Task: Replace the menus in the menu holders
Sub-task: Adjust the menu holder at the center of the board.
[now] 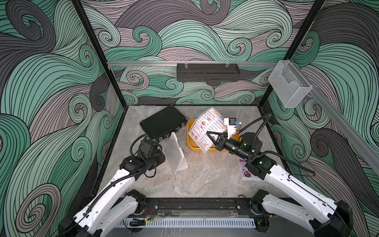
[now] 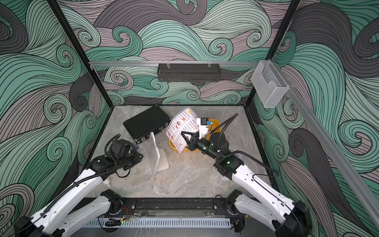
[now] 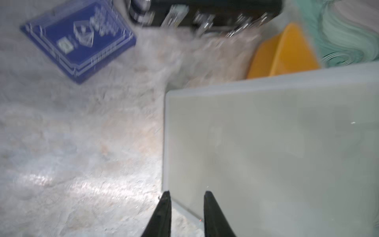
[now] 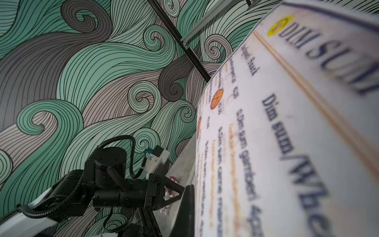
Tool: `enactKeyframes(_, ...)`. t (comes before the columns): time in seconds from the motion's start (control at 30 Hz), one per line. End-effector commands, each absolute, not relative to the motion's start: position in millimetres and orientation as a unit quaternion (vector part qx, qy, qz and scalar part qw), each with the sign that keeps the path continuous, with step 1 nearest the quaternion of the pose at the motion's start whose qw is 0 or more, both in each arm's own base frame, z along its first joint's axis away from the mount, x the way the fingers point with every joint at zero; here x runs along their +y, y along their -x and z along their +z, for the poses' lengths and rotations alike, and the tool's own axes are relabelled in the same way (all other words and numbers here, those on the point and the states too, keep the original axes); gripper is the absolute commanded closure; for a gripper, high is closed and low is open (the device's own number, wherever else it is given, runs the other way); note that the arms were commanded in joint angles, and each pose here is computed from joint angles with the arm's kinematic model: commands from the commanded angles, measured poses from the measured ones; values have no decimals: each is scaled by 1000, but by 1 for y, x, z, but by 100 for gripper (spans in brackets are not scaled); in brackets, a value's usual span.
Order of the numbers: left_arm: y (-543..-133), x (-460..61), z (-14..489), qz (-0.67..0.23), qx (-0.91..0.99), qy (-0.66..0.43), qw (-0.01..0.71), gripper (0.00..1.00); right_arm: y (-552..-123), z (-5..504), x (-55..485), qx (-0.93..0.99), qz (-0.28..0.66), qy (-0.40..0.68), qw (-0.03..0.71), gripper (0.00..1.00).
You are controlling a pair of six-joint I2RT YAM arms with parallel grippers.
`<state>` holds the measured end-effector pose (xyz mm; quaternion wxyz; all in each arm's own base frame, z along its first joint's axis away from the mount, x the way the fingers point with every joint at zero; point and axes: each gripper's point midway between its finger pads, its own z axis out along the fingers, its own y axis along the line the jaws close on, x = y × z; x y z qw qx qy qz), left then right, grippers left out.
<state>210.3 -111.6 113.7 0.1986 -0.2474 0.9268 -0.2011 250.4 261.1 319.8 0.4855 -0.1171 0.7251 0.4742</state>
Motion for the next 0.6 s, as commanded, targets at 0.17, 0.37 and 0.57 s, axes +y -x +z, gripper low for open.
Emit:
enactKeyframes(0.17,-237,-180,121,-318,921,165,152,71,-249,339,256,711,442,152,525,100)
enactKeyframes(0.37,-238,-206,119,-338,923,126,133,71,-247,345,262,709,472,135,507,100)
enactKeyframes(0.57,-237,-200,114,-313,929,137,143,71,-244,356,280,683,518,135,496,100)
